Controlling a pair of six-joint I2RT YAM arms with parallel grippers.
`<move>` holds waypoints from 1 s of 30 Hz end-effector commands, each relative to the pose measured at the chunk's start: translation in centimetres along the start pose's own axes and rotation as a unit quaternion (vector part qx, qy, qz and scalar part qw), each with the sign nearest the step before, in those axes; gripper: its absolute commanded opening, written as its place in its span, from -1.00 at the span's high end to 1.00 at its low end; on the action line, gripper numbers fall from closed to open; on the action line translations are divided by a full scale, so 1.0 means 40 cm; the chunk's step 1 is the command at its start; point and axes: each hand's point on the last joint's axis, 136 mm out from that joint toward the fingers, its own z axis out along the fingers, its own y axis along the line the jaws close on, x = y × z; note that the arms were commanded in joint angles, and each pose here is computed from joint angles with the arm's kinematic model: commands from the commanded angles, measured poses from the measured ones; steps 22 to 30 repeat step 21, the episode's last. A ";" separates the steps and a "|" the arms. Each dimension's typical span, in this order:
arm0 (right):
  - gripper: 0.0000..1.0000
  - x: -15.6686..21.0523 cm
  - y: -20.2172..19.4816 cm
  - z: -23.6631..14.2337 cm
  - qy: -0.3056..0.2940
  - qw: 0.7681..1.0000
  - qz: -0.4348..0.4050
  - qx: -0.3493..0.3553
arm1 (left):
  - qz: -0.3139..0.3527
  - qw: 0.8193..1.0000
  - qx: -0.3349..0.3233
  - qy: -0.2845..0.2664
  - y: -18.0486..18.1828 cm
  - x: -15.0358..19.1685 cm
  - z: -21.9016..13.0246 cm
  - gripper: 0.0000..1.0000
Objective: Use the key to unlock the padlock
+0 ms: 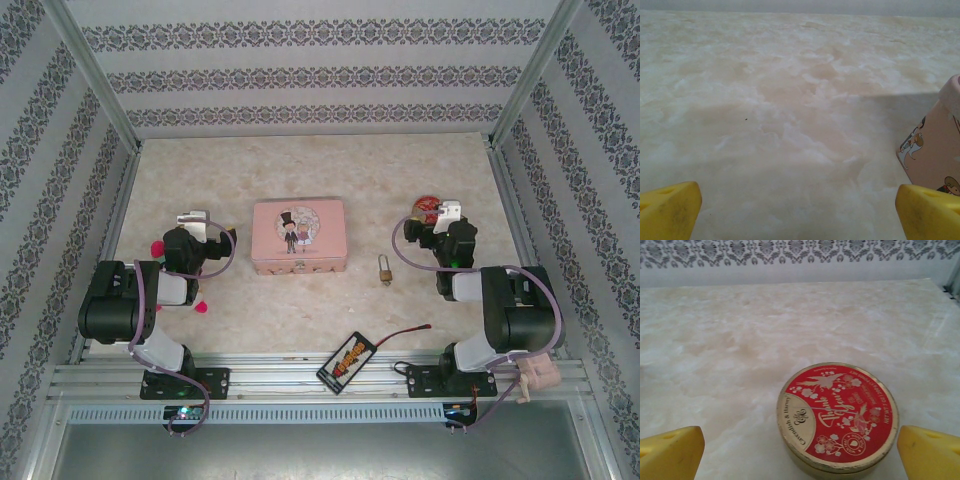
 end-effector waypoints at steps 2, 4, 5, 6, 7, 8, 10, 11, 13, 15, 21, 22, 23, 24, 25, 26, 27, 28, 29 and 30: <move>-0.96 -0.018 0.030 0.001 -0.014 0.999 -0.012 -0.040 | 0.009 1.000 0.002 -0.028 0.007 -0.040 0.004 -0.99; -0.96 -0.018 0.015 0.003 -0.013 1.000 -0.007 -0.023 | 0.009 1.000 0.002 -0.028 0.007 -0.041 0.004 -0.99; -0.96 -0.018 0.005 0.004 -0.013 1.000 -0.003 -0.011 | 0.009 1.000 0.002 -0.028 0.007 -0.041 0.004 -0.99; -0.96 -0.019 -0.005 0.003 -0.014 1.000 0.002 0.001 | 0.009 1.000 0.002 -0.028 0.007 -0.040 0.004 -0.99; -0.96 -0.018 -0.009 0.003 -0.013 1.000 0.003 0.005 | 0.009 1.000 0.002 -0.028 0.006 -0.040 0.004 -0.99; -0.97 -0.017 -0.009 0.003 -0.013 1.000 0.003 0.005 | 0.009 1.000 0.002 -0.028 0.007 -0.040 0.004 -0.99; -0.96 -0.016 -0.008 0.003 -0.012 1.000 0.003 0.005 | 0.009 1.000 0.002 -0.028 0.007 -0.041 0.004 -0.99; -0.96 -0.017 -0.008 0.003 -0.012 1.000 0.003 0.005 | 0.009 1.000 0.002 -0.028 0.007 -0.041 0.004 -0.99; -0.96 -0.017 -0.008 0.003 -0.012 1.000 0.003 0.005 | 0.009 1.000 0.001 -0.030 0.007 -0.042 0.003 -0.99; -0.96 -0.017 -0.008 0.003 -0.012 1.000 0.003 0.005 | 0.009 1.000 0.001 -0.029 0.007 -0.041 0.003 -0.99; -0.96 -0.018 -0.009 0.003 -0.013 1.000 0.002 0.007 | 0.006 0.999 -0.008 -0.030 0.015 -0.042 0.003 -0.98; -0.96 -0.018 -0.009 0.003 -0.013 1.000 0.002 0.007 | 0.006 0.999 -0.008 -0.030 0.015 -0.042 0.003 -0.98; -0.96 -0.018 -0.009 0.003 -0.013 1.000 0.002 0.007 | 0.006 0.999 -0.008 -0.030 0.015 -0.042 0.003 -0.98; -0.96 -0.018 -0.009 0.003 -0.013 1.000 0.002 0.007 | 0.006 0.999 -0.008 -0.030 0.015 -0.042 0.003 -0.98; -0.96 -0.018 -0.009 0.003 -0.013 1.000 0.002 0.007 | 0.006 0.999 -0.008 -0.030 0.015 -0.042 0.003 -0.98; -0.96 -0.018 -0.009 0.003 -0.013 1.000 0.002 0.007 | 0.006 0.999 -0.008 -0.030 0.015 -0.042 0.003 -0.98; -0.96 -0.018 -0.009 0.003 -0.013 1.000 0.002 0.007 | 0.006 0.999 -0.008 -0.030 0.015 -0.042 0.003 -0.98; -0.96 -0.018 -0.009 0.003 -0.013 1.000 0.002 0.007 | 0.006 0.999 -0.008 -0.030 0.015 -0.042 0.003 -0.98; -0.96 -0.018 -0.009 0.003 -0.013 1.000 0.002 0.007 | 0.006 0.999 -0.008 -0.030 0.015 -0.042 0.003 -0.98; -0.96 -0.018 -0.009 0.003 -0.013 1.000 0.002 0.007 | 0.006 0.999 -0.008 -0.030 0.015 -0.042 0.003 -0.98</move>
